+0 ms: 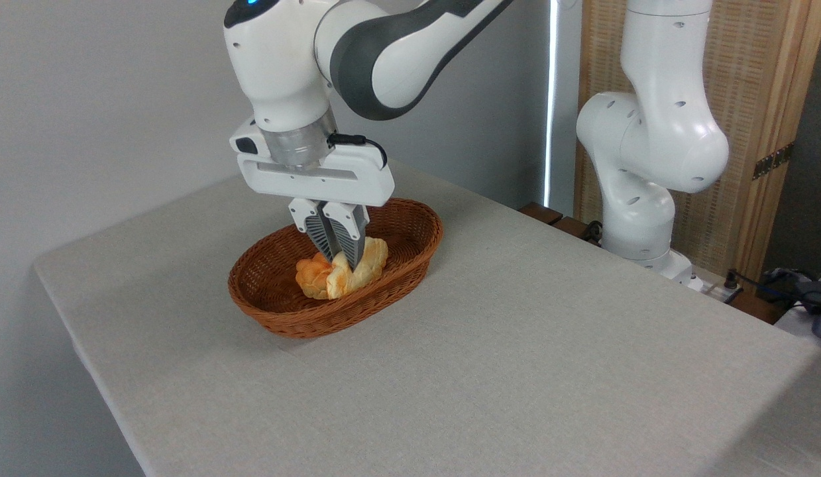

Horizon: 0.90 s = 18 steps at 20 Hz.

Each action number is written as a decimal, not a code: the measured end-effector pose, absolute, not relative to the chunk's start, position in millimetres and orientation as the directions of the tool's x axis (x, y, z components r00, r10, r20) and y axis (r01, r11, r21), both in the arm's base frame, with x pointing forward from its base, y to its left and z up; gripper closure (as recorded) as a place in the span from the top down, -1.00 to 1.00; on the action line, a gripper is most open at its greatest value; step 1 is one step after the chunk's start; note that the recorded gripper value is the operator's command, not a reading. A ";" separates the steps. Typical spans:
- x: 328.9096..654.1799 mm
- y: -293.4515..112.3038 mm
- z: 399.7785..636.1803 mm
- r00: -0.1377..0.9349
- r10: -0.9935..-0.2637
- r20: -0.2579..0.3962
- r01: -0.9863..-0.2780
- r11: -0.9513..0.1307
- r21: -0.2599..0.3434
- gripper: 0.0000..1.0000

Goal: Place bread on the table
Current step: 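Lower the gripper and close its fingers on the flat pastry, then lift the gripped pastry up out of the basket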

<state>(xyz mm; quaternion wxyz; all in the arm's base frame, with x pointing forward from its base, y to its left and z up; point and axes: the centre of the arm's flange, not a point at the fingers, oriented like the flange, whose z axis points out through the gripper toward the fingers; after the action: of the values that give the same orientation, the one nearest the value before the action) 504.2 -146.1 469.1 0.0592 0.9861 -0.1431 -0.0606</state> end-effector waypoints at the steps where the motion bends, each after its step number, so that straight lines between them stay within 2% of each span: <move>1: 505.8 -146.1 473.3 0.953 -0.289 -0.094 -0.275 -0.952 0.134 -0.67; 4: 509.6 -145.8 484.8 0.955 -0.287 -0.071 -0.276 -0.952 0.134 -0.67; 7: 510.0 -141.6 500.8 0.953 -0.292 -0.081 -0.280 -0.950 0.137 -0.67; 12: 516.0 -112.0 529.9 0.946 -0.317 -0.068 -0.305 -0.941 0.149 -0.66; 18: 522.4 -79.1 557.7 0.908 -0.418 -0.022 -0.410 -0.898 0.158 -0.62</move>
<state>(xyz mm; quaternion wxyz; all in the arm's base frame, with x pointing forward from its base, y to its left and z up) 522.4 -79.1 557.7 0.0754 0.9739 -0.2125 -0.0275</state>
